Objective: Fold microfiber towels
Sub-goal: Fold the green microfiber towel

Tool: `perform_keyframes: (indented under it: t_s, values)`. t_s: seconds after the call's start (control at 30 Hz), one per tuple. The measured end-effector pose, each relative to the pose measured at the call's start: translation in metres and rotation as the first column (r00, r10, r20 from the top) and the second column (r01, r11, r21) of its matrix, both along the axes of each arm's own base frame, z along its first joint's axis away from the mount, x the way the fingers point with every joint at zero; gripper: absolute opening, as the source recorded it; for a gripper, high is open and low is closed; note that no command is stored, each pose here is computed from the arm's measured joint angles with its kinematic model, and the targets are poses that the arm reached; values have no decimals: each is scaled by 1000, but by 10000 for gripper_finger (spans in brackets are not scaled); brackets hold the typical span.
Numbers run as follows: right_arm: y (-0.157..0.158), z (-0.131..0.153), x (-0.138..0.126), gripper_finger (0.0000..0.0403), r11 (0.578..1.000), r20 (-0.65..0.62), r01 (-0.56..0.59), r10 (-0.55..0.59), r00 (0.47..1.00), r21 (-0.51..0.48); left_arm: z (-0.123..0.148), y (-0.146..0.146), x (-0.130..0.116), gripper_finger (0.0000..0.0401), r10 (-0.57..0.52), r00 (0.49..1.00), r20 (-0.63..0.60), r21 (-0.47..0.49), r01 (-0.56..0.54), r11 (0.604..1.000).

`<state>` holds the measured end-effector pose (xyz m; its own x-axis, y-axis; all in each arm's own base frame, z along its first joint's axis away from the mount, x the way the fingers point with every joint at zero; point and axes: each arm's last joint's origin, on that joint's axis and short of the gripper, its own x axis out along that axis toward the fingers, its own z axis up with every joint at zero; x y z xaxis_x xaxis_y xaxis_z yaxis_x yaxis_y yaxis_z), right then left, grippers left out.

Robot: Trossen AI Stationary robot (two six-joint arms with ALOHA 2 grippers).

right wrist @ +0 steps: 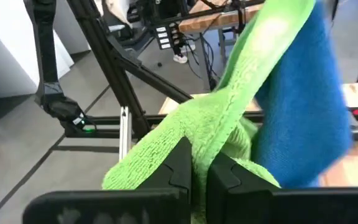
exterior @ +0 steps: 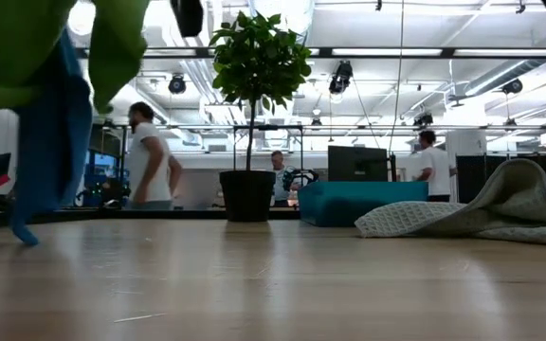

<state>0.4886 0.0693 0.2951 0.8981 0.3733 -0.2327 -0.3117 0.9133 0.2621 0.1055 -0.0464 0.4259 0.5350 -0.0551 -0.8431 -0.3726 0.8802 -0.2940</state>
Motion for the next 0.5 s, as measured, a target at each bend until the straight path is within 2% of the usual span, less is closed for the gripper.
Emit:
perform_keyframes:
  t_s: [0.33, 0.5]
  values:
    - [-9, 51, -30, 9, 999, 25, 50, -50, 998, -10, -6, -2, 3, 0, -42, 999, -22, 6, 42, 999]
    - [-15, 76, -50, 9, 994, -43, 96, -99, 994, -61, -5, -2, 4, 0, -53, 999, -7, 13, 53, 999]
